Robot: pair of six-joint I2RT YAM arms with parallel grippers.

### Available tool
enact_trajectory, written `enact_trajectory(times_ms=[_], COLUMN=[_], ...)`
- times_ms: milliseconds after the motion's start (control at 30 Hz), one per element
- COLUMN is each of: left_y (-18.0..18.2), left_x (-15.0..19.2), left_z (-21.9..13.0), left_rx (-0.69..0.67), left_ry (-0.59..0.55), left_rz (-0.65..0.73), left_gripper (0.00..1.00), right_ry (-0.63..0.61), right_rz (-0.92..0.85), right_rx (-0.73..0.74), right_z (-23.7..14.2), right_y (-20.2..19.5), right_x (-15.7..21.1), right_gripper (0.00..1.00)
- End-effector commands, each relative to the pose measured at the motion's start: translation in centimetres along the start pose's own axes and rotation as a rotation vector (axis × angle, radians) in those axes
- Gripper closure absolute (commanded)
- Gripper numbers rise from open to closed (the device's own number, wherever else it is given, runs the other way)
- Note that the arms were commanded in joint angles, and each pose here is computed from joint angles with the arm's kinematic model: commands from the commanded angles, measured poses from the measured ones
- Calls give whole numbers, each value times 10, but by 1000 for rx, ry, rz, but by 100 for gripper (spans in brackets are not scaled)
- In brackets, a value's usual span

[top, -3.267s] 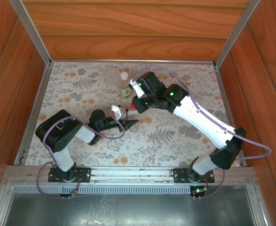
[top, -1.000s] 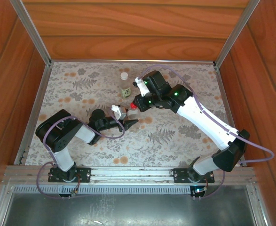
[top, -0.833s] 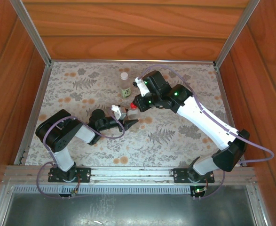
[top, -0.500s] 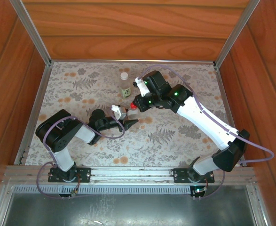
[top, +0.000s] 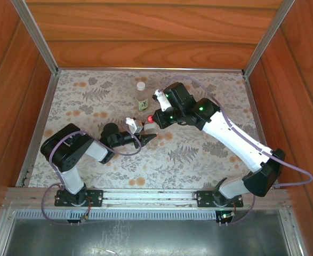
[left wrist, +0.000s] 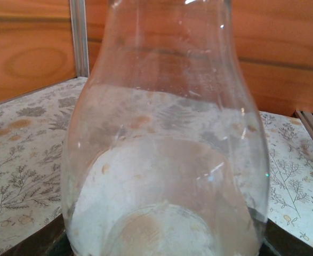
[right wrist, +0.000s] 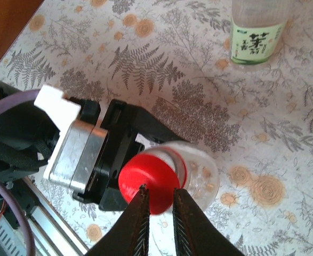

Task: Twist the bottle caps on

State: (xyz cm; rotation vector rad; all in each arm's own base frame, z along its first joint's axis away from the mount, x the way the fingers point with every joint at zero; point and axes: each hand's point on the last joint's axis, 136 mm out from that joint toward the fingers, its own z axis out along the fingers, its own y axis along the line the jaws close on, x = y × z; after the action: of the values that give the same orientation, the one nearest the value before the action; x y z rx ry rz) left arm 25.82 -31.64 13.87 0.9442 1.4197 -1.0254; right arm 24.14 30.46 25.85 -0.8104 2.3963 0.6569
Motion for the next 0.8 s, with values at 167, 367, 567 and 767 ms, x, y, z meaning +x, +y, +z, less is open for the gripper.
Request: enact_trajectory(times_ms=[167,367,567,767], left_y=[3,1,1,-1], left_x=[52,53,53,52], left_z=[-7,-7,-5,-5], left_rx=[-13,-2,9,16], left_ry=[167,170,169,168], left_rz=[-128,-125,-126,-122], left_gripper=[43,43,43,43], right_ry=[-5,-27,-46,-49], right_rz=[33,17,15,12], right_rx=[-8,-4,-3,5], right_z=[-5,-4,-5,-2], right_y=[0,1,1,0], right_x=[4,-7,-13,-17], right_gripper=[80,78,77,75])
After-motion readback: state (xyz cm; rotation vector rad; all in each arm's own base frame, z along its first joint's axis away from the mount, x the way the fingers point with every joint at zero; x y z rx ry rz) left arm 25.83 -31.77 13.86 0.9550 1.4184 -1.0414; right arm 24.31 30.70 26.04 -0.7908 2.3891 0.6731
